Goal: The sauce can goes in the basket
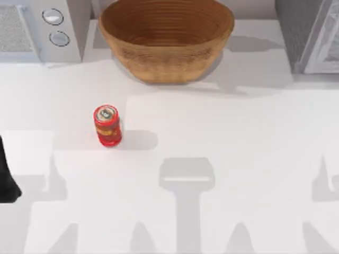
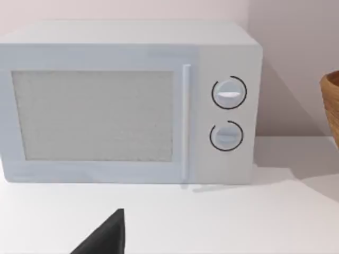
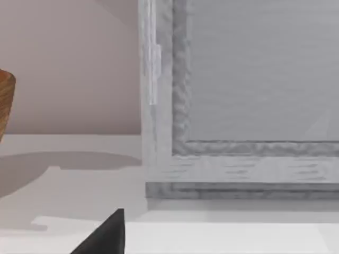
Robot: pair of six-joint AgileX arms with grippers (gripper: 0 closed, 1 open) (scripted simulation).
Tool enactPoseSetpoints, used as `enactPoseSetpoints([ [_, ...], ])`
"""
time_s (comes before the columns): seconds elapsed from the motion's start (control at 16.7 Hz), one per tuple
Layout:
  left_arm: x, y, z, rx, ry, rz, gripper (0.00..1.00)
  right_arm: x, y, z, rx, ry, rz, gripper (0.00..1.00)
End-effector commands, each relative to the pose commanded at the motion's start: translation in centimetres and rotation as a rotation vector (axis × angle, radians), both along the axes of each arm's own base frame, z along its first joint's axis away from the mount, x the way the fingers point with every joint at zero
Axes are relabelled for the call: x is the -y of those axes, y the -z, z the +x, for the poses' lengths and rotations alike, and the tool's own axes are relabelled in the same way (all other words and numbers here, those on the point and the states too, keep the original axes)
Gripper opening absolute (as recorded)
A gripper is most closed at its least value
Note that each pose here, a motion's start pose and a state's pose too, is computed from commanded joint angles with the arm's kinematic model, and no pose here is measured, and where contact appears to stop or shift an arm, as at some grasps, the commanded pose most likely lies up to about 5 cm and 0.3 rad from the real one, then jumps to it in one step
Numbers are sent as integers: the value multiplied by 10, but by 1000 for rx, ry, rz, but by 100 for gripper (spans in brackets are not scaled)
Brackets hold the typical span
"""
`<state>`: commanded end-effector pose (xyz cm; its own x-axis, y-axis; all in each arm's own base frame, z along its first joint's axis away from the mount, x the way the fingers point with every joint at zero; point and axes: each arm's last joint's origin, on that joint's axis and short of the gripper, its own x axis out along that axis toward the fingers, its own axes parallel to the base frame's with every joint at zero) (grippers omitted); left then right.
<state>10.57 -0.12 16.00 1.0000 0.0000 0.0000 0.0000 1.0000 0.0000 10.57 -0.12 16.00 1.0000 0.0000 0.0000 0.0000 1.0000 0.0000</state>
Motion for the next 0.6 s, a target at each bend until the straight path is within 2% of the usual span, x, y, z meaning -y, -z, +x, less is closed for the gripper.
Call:
enactPoseSetpoints([
  [0.18, 0, -1, 0, -7, 5, 7, 100, 0, 0, 0, 0, 0, 0, 100],
  [0.3, 1, -5, 2, -41, 34, 44, 100, 0, 0, 0, 0, 0, 0, 100],
  [0.6, 5, -29, 17, -217, 216, 229, 100, 0, 0, 0, 0, 0, 0, 100],
])
